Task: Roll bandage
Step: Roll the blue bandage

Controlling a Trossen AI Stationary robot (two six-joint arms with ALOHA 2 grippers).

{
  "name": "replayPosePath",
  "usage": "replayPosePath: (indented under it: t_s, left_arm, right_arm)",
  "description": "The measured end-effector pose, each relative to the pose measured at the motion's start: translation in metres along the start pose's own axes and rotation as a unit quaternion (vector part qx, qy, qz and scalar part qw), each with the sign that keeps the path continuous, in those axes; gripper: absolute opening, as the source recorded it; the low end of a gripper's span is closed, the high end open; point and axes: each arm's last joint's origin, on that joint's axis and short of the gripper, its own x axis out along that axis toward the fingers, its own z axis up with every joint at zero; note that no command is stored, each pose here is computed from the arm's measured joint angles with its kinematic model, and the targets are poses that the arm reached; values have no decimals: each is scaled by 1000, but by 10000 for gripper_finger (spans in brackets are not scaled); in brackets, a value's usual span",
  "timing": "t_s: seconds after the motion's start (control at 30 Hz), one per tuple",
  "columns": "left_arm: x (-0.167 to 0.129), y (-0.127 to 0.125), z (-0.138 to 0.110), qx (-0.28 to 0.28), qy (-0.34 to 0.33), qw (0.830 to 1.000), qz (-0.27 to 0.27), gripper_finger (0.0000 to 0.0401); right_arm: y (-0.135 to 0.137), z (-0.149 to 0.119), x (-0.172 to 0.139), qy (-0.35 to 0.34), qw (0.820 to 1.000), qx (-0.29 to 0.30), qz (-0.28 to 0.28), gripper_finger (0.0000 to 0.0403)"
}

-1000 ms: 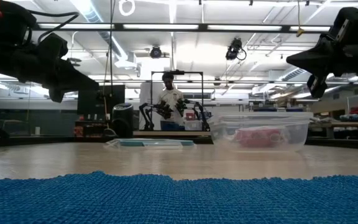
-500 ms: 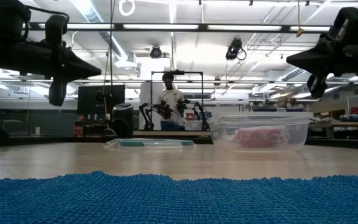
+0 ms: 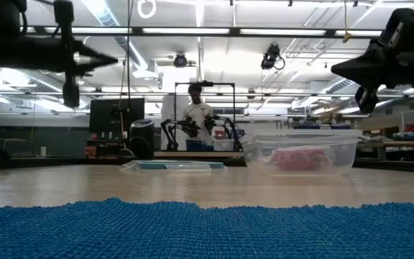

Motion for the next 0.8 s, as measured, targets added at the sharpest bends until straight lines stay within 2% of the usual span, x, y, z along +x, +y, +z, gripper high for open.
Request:
replayPosePath:
  t_s: [0.2, 0.4, 0.57, 0.73, 0.8]
  left_arm:
    - [8, -34, 17, 50, -27, 998, -37, 1]
    - [20, -66, 31, 75, -46, 994, -58, 1]
    - [32, -90, 39, 103, -47, 991, -73, 1]
    - [48, -113, 45, 135, -51, 986, -79, 1]
    - [56, -121, 45, 143, -49, 985, -81, 1]
  right_arm:
    - [0, 0, 0, 0, 1000, 0, 0, 8]
    - [2, 2, 0, -12, 1000, -6, 7, 8]
    - [6, 13, -1, -88, 995, 39, 3, 8]
    - [13, 24, -4, -153, 986, 56, 25, 9]
    - [17, 30, -6, -183, 979, 81, 43, 8]
